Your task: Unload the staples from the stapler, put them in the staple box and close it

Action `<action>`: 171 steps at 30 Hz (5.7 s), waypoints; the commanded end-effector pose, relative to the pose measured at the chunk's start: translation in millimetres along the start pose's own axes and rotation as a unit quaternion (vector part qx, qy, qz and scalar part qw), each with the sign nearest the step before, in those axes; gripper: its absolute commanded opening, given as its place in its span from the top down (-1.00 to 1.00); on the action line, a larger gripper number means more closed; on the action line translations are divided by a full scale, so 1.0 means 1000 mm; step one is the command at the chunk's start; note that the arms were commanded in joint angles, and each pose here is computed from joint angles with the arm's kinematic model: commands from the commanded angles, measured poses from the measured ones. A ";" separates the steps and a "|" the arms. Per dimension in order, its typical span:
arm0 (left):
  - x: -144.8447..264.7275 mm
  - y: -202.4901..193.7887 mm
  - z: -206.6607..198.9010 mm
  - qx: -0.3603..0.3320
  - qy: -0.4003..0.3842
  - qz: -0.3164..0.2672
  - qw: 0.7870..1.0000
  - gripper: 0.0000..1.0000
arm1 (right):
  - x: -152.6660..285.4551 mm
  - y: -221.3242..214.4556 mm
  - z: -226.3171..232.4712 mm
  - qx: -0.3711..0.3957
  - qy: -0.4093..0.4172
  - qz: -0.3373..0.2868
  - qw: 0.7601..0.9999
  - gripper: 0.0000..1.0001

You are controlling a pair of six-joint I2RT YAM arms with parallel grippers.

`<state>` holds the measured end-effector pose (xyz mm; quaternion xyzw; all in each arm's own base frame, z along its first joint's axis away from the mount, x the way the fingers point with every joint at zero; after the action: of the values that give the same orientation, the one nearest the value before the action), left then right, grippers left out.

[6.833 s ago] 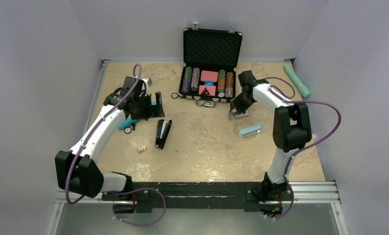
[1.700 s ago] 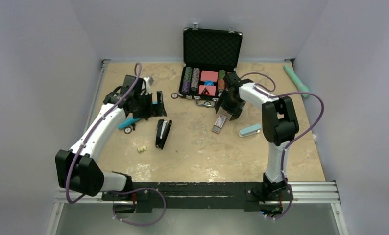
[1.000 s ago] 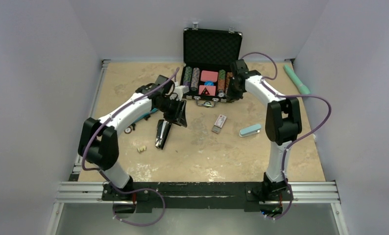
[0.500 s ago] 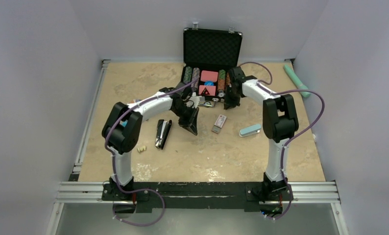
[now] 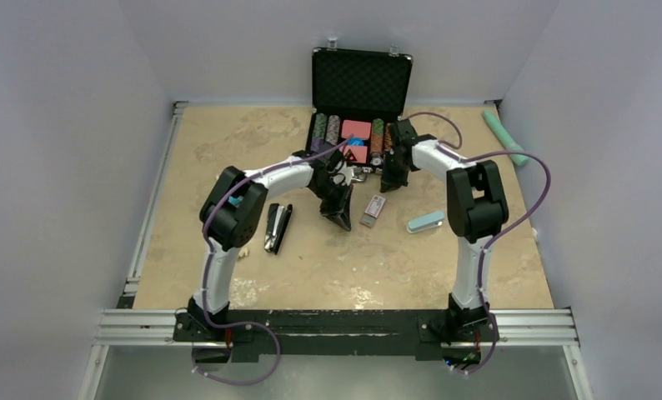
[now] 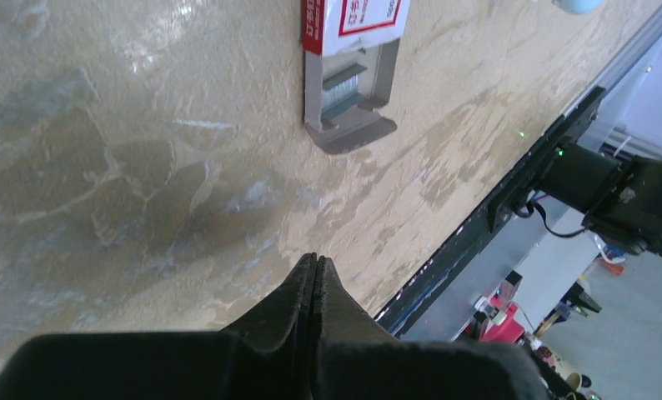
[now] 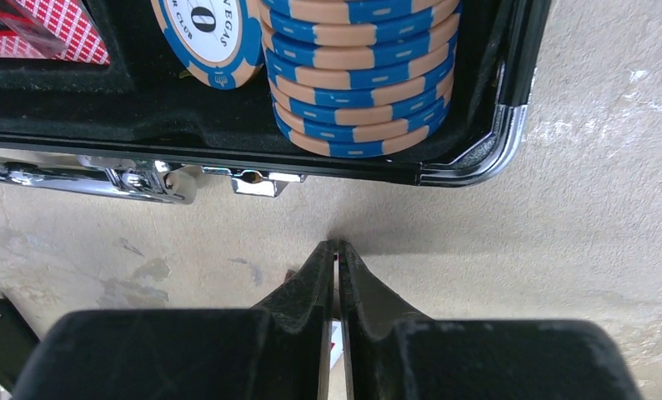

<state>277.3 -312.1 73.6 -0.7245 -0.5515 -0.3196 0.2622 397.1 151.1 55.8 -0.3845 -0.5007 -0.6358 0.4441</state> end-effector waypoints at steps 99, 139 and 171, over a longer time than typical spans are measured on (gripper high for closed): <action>-0.032 0.013 -0.006 -0.009 0.130 -0.111 0.985 1.00 | -0.003 -0.143 0.005 0.077 0.064 0.211 0.972 0.24; 0.025 0.000 0.011 0.024 0.149 -0.130 0.980 1.00 | 0.013 -0.107 -0.014 0.142 -0.096 0.088 0.981 1.00; -0.004 0.001 0.028 0.184 0.167 -0.059 0.967 1.00 | 0.013 -0.093 0.042 0.189 -0.018 0.038 0.981 1.00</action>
<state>274.2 -285.3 54.6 -0.5667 -0.5803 -0.3613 0.4601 300.9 187.5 53.4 -0.3434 -0.6038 -0.5045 0.5129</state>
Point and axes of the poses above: each gripper's point midway between its finger pads, its own x axis back along the fingers, its own z axis along the line the jaws close on, y = z × x, the point moved 4 cm from there along x, back along the fingers, and after that the axes turned 7 degrees about x, right-handed, at the moved point
